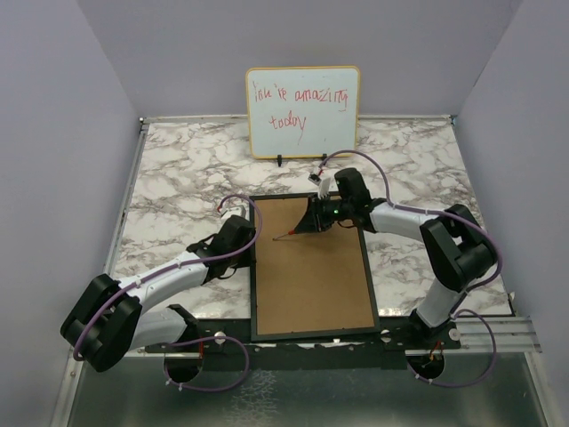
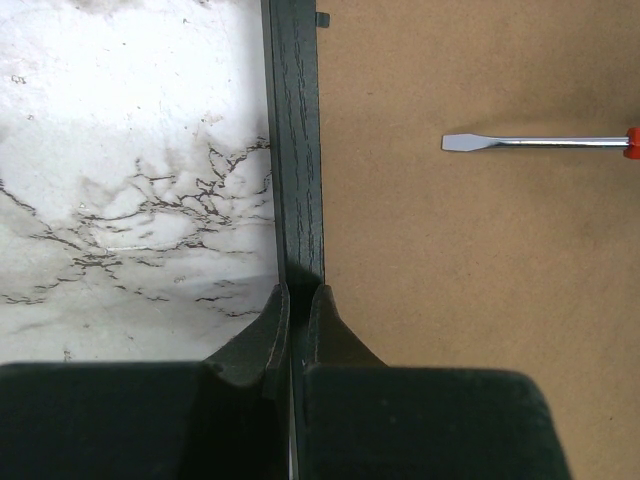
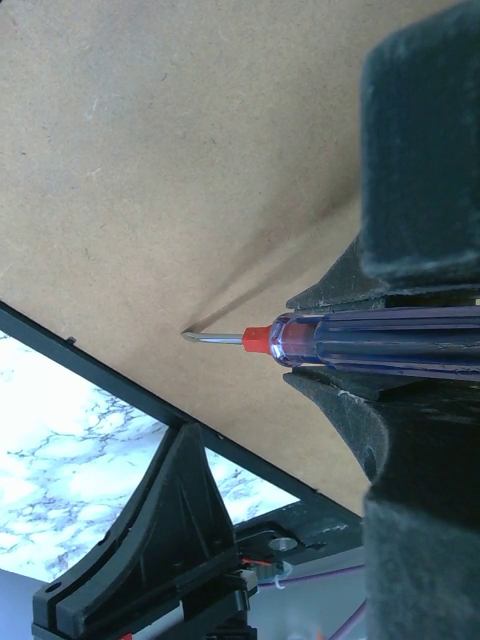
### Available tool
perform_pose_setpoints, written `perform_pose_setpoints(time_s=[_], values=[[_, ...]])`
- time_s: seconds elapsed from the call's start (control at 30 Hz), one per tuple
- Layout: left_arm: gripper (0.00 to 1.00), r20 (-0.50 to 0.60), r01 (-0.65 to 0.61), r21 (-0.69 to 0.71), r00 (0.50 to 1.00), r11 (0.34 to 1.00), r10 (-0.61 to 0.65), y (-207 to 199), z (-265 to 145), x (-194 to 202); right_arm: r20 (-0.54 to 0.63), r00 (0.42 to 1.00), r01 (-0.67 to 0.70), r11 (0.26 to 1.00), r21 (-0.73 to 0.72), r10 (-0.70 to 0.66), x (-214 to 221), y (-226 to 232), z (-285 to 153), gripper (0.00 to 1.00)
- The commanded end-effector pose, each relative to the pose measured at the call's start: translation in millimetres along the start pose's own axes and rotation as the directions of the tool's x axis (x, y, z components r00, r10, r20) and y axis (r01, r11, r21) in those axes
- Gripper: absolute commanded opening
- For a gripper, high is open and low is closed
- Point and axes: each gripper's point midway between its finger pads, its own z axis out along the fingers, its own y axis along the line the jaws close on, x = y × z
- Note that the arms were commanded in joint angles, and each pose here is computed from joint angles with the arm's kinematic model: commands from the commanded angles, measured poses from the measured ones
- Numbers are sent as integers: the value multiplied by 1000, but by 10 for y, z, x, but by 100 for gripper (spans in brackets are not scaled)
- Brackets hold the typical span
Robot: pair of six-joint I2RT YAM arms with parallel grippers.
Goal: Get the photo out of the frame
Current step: Release the photo frame item from the photo frame.
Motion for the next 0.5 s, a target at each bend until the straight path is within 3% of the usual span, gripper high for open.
perform_pose_setpoints(time_s=[0.0, 0.47], values=[[0, -158, -57, -45, 986, 997, 49, 186, -36, 425, 1, 1000, 19, 999, -41, -19, -61, -13, 80, 1], [0, -152, -48, -50, 988, 998, 40, 202, -44, 429, 8, 1000, 14, 998, -65, -14, 40, -108, 206, 1]])
